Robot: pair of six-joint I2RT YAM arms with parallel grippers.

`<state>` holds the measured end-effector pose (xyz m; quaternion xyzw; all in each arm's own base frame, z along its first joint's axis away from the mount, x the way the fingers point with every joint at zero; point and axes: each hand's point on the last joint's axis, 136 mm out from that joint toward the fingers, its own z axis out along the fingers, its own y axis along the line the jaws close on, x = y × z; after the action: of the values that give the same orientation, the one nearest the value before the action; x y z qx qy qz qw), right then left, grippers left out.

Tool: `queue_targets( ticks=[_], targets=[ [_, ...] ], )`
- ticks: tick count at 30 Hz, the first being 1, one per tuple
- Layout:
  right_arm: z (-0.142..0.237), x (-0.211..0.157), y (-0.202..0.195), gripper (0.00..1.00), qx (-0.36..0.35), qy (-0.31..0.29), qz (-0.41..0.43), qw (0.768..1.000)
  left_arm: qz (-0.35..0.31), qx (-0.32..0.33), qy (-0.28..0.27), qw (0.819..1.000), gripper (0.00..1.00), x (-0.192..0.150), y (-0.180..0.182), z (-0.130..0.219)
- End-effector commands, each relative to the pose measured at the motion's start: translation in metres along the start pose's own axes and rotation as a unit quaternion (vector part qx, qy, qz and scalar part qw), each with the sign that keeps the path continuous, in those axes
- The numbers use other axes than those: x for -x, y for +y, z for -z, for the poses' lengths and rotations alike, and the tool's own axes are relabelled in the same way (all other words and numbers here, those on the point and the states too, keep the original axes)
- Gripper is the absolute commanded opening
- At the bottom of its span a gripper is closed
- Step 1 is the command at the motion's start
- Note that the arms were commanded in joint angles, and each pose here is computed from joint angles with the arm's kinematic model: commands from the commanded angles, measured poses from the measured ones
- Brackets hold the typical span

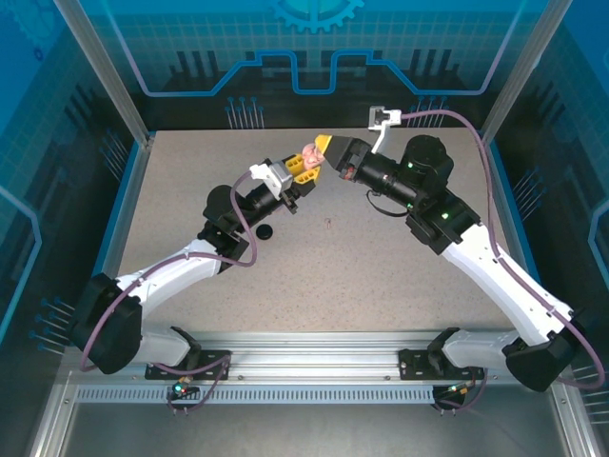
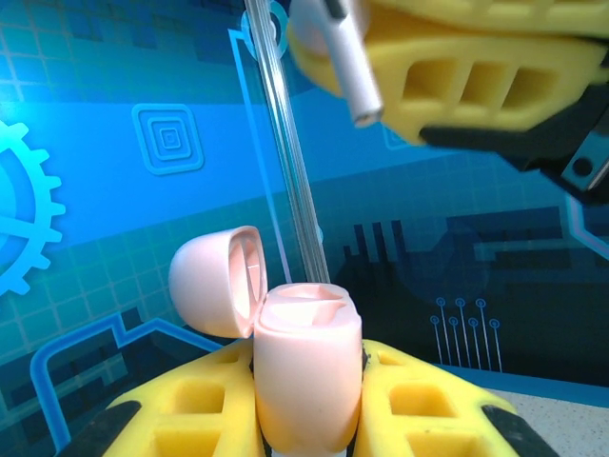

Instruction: Insert wireless bluetooth earbuds into charging case

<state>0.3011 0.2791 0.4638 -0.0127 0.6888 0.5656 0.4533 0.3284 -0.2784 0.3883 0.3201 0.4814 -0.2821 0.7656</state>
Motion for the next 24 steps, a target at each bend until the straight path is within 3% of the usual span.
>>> queue_targets(
  ticks=[1,24],
  targets=[
    [-0.005,-0.003,-0.003,0.07,-0.002,-0.005,0.008,1.000,-0.026,0.002,-0.047,0.999,0.00,0.039,0.000,-0.001],
    [-0.008,-0.010,-0.037,0.06,-0.049,-0.001,0.003,0.999,-0.028,0.004,-0.056,0.998,0.00,0.048,0.000,-0.001]
  ],
)
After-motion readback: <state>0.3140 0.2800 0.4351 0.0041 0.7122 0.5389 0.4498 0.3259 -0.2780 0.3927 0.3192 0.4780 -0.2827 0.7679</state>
